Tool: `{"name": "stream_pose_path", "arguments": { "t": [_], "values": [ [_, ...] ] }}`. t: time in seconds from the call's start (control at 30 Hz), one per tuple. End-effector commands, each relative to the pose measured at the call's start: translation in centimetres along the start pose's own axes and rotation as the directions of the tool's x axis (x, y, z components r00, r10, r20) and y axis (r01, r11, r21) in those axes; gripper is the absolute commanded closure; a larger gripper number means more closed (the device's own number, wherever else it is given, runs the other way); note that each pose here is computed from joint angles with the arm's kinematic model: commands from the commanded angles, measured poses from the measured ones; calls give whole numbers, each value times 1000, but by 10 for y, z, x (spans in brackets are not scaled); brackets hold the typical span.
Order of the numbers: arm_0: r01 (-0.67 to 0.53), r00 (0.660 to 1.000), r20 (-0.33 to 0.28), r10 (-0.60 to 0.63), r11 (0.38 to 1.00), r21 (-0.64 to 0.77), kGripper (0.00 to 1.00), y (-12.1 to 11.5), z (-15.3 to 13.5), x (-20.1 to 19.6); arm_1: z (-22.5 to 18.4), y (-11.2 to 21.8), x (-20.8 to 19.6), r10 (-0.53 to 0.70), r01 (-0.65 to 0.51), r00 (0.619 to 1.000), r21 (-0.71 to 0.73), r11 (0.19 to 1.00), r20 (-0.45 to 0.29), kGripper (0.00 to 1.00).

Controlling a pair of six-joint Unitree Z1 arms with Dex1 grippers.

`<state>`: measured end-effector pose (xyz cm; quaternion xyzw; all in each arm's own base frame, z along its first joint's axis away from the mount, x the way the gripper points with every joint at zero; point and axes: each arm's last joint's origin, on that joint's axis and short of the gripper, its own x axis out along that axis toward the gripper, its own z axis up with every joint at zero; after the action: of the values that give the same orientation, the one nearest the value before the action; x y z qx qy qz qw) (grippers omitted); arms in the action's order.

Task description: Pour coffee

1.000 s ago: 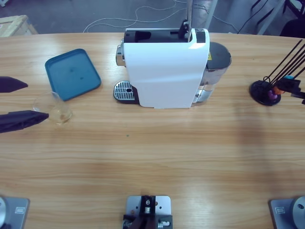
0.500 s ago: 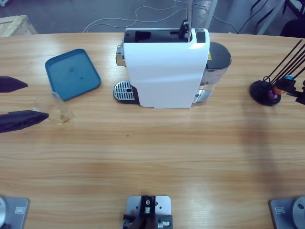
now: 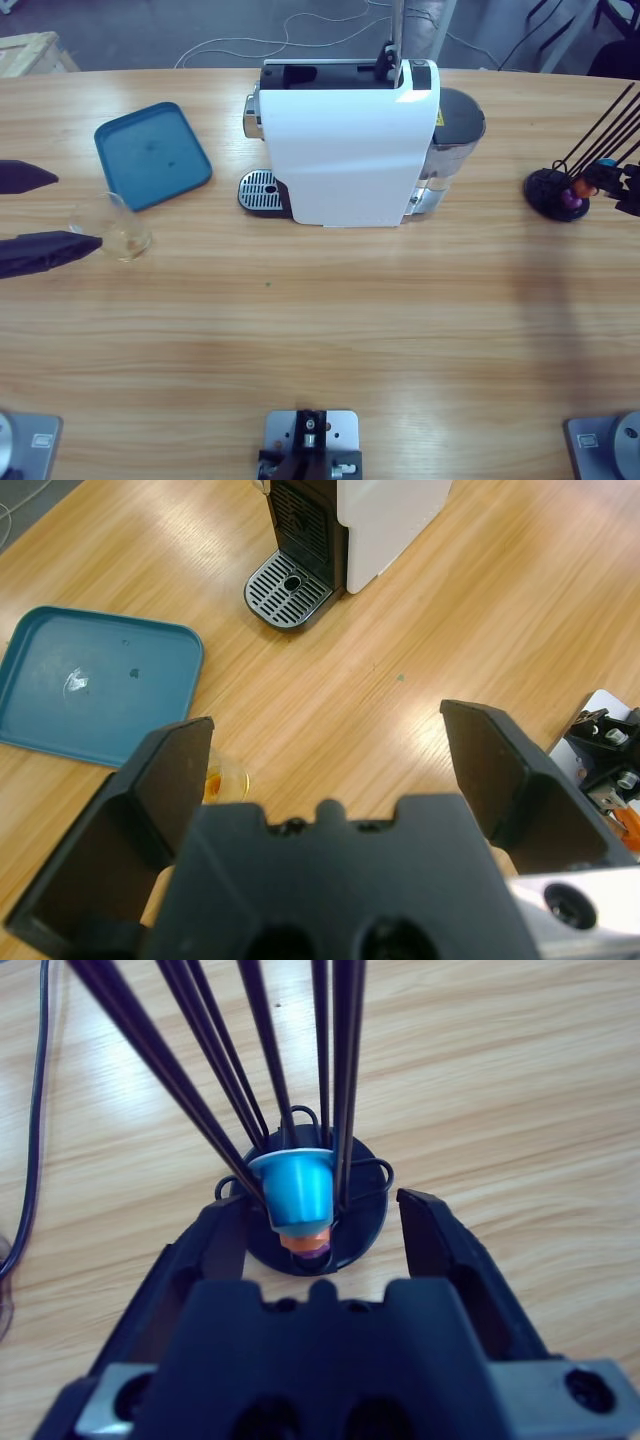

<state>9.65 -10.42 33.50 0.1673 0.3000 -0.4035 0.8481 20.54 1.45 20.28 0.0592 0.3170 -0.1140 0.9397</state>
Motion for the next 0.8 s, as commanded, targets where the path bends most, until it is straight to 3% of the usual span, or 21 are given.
{"name": "stream_pose_path", "arguments": {
  "t": [0.03, 0.2, 0.6, 0.73, 0.8],
  "values": [
    [3, 1000, -13, -3, 1000, -5, 18, 0, 1, 5, -11, -4, 9, -3, 2, 998, -22, 1000, -56, 405],
    [4, 1000, -8, -5, 1000, -5, 18, -1, -1, 2, -9, -4, 8, 11, -12, 999, -29, 1000, -43, 541],
    [24, 1000, -20, -25, 1000, -11, 18, -3, -1, 6, -7, -7, 8, 11, -11, 999, -17, 1000, -31, 588],
    [26, 999, -23, -26, 1000, -12, 18, -4, -2, 6, -7, -8, 7, 11, -11, 1000, -17, 1000, -24, 820],
    [30, 999, -26, -31, 999, -16, 18, -4, -2, 7, -7, -8, 7, 16, -16, 1000, -13, 1000, -26, 837]
  ]
}}
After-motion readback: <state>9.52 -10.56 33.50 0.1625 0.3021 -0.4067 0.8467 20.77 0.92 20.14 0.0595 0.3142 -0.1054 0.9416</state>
